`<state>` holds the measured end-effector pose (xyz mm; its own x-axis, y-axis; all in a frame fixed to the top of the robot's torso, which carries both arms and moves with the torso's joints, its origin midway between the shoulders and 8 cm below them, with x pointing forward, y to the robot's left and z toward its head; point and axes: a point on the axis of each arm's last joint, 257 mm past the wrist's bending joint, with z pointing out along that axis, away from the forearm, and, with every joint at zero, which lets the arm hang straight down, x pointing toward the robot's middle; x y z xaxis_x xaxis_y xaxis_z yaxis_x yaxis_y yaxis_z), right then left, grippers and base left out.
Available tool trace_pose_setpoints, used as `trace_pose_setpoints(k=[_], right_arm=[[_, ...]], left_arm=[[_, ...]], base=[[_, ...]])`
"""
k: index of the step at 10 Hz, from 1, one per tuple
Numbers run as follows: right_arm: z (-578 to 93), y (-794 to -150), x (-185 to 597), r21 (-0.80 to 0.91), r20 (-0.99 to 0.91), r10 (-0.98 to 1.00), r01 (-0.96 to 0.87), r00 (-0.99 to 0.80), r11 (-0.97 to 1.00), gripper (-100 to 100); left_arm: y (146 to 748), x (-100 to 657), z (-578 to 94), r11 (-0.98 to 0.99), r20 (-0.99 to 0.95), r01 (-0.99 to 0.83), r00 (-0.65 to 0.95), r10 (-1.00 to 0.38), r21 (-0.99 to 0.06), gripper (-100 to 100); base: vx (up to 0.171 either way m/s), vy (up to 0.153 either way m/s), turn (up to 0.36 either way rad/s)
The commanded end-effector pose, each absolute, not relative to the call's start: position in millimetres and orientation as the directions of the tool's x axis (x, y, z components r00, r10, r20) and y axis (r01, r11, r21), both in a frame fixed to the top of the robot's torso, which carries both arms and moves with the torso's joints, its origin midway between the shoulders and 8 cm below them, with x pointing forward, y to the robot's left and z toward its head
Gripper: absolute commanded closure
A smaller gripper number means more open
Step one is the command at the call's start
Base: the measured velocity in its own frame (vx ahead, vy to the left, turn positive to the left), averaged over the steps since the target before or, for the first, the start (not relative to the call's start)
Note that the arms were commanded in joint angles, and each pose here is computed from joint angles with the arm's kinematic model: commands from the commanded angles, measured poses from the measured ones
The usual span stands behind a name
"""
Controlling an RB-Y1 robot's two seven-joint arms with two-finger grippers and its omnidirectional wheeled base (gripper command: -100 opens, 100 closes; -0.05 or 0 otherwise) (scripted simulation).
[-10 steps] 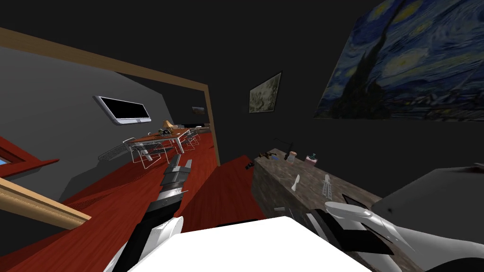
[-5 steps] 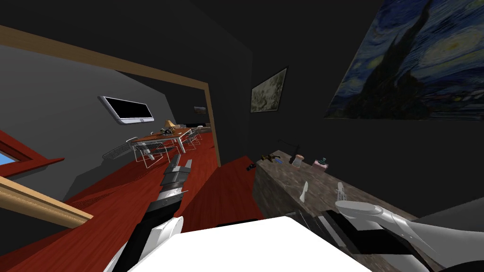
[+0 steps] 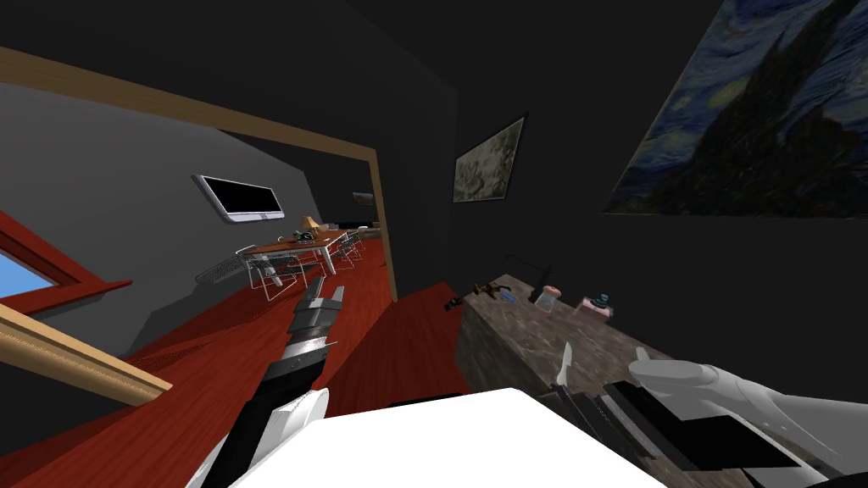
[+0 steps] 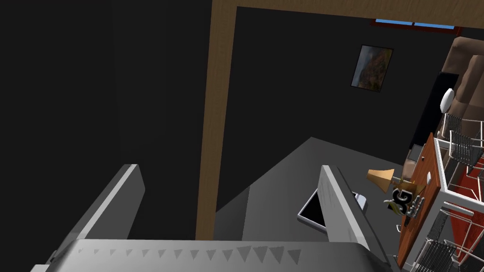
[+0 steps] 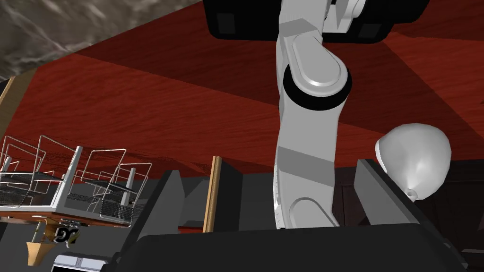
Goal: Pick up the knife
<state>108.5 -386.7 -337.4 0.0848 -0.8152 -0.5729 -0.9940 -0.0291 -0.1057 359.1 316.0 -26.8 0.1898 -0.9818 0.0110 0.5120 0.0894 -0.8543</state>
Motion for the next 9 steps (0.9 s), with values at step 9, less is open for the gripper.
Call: trace_pose_setpoints(k=[9], right_arm=[[-333.4,-516.6,65.6,-0.072,-0.262,-0.93,-0.966,0.259,-0.248,-100]], left_arm=[[316.0,359.1,-26.7,0.089,0.011,0.512,0.19,-0.982,-0.854,0]], base=[[0.101,-0.031,0.052]])
